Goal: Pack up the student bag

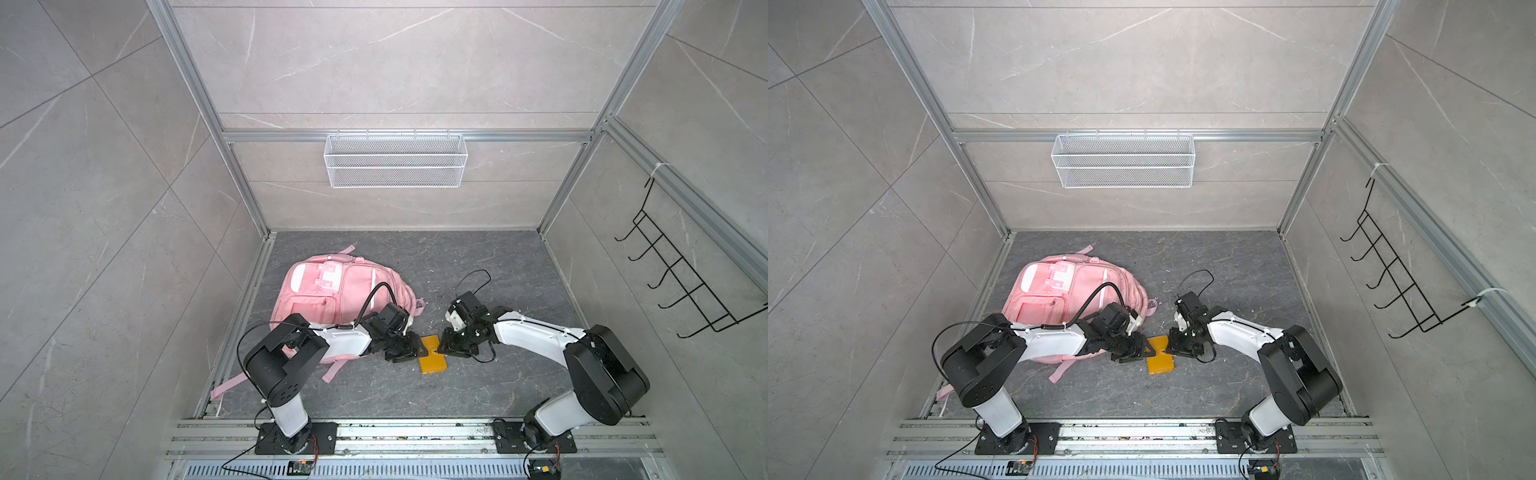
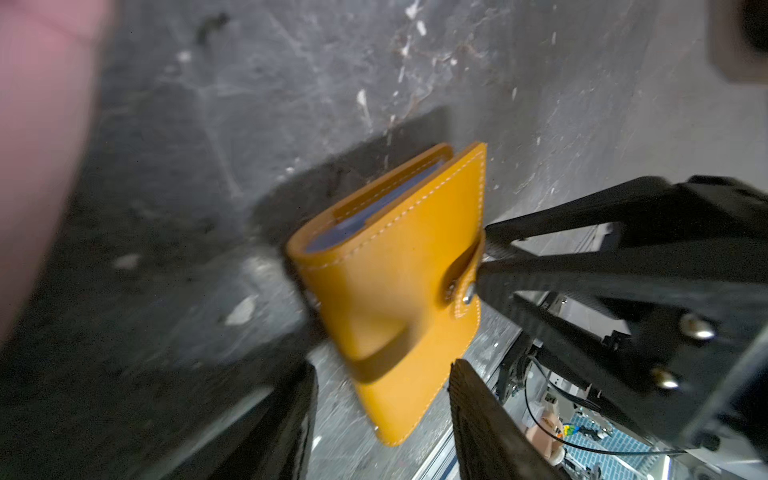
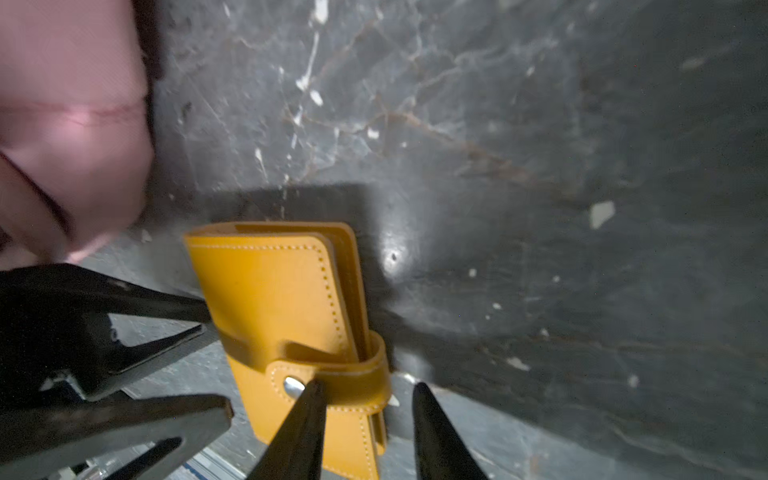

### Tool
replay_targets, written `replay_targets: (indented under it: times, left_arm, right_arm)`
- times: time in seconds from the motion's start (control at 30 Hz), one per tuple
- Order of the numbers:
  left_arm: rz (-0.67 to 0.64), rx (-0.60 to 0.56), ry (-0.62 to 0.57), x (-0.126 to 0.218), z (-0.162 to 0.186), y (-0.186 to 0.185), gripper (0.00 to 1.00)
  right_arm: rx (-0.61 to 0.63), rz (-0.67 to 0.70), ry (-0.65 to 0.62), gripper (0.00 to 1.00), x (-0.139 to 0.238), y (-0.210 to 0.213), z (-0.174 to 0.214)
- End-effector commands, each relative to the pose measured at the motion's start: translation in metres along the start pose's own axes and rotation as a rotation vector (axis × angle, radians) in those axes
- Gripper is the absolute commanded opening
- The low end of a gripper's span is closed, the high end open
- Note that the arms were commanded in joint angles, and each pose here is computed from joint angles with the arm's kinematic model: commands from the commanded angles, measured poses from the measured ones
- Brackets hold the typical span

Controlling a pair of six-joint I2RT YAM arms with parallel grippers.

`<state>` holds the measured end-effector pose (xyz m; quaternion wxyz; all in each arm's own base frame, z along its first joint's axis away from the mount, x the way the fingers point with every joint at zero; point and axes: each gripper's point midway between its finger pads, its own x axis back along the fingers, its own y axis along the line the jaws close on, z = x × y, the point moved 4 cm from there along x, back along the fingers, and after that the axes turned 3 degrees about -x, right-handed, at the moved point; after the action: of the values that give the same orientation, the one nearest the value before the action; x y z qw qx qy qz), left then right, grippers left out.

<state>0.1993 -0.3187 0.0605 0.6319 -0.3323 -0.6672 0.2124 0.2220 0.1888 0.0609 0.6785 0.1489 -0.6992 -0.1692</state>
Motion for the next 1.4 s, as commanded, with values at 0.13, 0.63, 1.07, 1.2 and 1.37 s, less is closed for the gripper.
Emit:
replay_targets:
  times: [0.13, 0.63, 1.07, 1.2, 1.37]
  left_arm:
    - [0.009, 0.037, -0.049, -0.028, -0.003, 0.008, 0.43]
    - [0.082, -0.168, -0.125, 0.026, -0.029, -0.058, 0.00]
    - [0.272, -0.297, -0.292, 0.161, -0.057, -0.094, 0.00]
    - [0.334, -0.300, -0.350, 0.198, -0.061, -0.096, 0.00]
    - [0.411, -0.321, -0.390, 0.230, -0.060, -0.103, 0.00]
  right_arm:
    - [-0.010, -0.017, 0.048, 0.36, -0.014, -0.008, 0.009]
    - [0.149, -0.296, -0.092, 0.49, 0.055, 0.044, 0.002]
    - [0.217, -0.557, -0.343, 0.86, 0.193, 0.089, -0.033]
    - [0.272, -0.714, -0.332, 0.87, 0.207, 0.110, -0.043]
    - [0.354, -0.816, -0.261, 0.87, 0.202, 0.123, -0.051]
